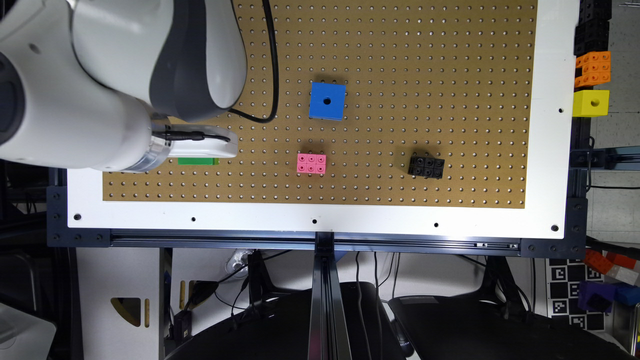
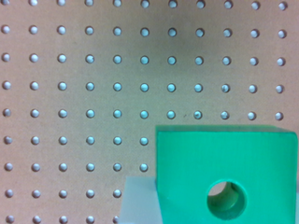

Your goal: Pick up green block.

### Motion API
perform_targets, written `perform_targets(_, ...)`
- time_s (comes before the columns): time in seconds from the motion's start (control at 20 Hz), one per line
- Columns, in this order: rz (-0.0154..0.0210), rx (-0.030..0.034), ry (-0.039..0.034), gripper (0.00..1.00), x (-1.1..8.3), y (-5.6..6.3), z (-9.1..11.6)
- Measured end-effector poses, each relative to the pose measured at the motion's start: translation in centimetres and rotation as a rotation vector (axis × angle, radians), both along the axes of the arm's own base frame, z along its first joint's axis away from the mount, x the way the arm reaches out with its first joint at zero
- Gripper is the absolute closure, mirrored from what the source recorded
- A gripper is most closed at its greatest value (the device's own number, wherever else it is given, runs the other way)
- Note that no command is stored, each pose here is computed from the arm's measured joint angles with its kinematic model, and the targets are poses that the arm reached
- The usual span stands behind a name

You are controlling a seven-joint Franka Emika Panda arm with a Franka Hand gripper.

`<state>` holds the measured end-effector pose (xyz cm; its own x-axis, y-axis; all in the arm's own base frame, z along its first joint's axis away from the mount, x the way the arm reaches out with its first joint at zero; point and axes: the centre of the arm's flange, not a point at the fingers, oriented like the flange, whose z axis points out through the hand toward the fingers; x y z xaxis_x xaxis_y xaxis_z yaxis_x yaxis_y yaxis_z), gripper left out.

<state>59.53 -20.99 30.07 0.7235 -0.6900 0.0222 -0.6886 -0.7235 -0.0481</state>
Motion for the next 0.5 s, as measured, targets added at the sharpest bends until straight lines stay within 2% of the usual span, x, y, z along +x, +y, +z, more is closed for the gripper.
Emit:
perform_targets(0.15, 0.0001, -0.0007, -0.0014, 1.0, 0.01, 0.0, 0.1)
perform_targets(0.35, 0.0002, -0.005, -0.0092, 1.0, 0.0, 0.01, 0.9)
perform_targets(0.5, 0.0003, -0.0054, -0.0099, 1.0, 0.0, 0.02, 0.96)
